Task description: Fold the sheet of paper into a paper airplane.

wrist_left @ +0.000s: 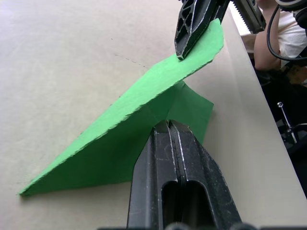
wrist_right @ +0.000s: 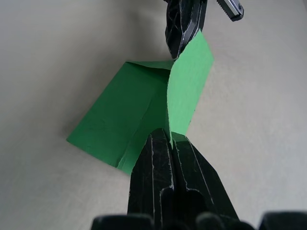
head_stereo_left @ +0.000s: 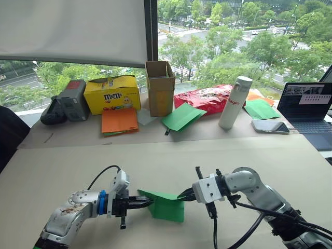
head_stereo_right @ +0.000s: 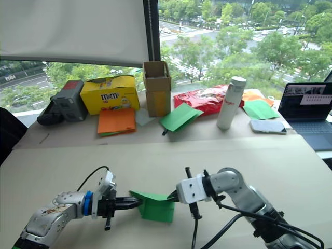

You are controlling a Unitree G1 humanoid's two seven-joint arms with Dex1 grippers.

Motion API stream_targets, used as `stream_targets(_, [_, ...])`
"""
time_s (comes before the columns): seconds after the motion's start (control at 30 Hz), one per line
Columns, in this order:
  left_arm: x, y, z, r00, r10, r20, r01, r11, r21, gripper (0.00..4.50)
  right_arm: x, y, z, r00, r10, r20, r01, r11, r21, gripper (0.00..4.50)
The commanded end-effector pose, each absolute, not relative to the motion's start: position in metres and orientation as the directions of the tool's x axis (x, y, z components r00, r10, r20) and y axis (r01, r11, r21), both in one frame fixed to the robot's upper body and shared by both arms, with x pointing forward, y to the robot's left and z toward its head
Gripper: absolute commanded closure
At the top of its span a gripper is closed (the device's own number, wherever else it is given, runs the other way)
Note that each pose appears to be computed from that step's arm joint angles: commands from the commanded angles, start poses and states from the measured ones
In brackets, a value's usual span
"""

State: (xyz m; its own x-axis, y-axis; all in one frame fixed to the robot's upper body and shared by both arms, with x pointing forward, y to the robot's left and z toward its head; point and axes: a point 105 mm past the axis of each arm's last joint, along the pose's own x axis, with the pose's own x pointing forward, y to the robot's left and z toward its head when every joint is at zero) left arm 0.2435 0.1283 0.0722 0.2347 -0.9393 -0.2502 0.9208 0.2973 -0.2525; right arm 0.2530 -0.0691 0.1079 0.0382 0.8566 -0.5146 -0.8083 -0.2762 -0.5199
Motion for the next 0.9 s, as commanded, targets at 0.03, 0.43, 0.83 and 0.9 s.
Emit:
stream_targets(0.03, [0.248, 0.125, 0.070, 0.258, -0.930, -0.261, 0.920, 0.319, -0.229, 4.48, 0.251, -0.065, 0.121, 0.028, 0.874, -0.485, -0.787, -0.280, -0.551, 4.50])
stream_targets(0.43, [0.230, 0.126, 0.080, 0.199, -0.943, -0.267, 0.893, 0.287, -0.348, 4.48, 0.248, -0.064, 0.119, 0.033, 0.876, -0.482, -0.786, -0.275, -0.554, 4.50])
stream_targets(0.83, [0.261, 0.168, 0.156, 0.140, -0.980, -0.141, 0.917, 0.182, -0.355, 4.48, 0.245, -0.064, 0.089, 0.051, 0.850, -0.524, -0.711, -0.337, -0.618, 4.50])
stream_targets(0.9, [0.268, 0.161, 0.148, 0.129, -0.973, -0.192, 0.939, 0.182, -0.293, 4.48, 0.246, -0.064, 0.086, 0.058, 0.854, -0.517, -0.685, -0.343, -0.643, 4.50])
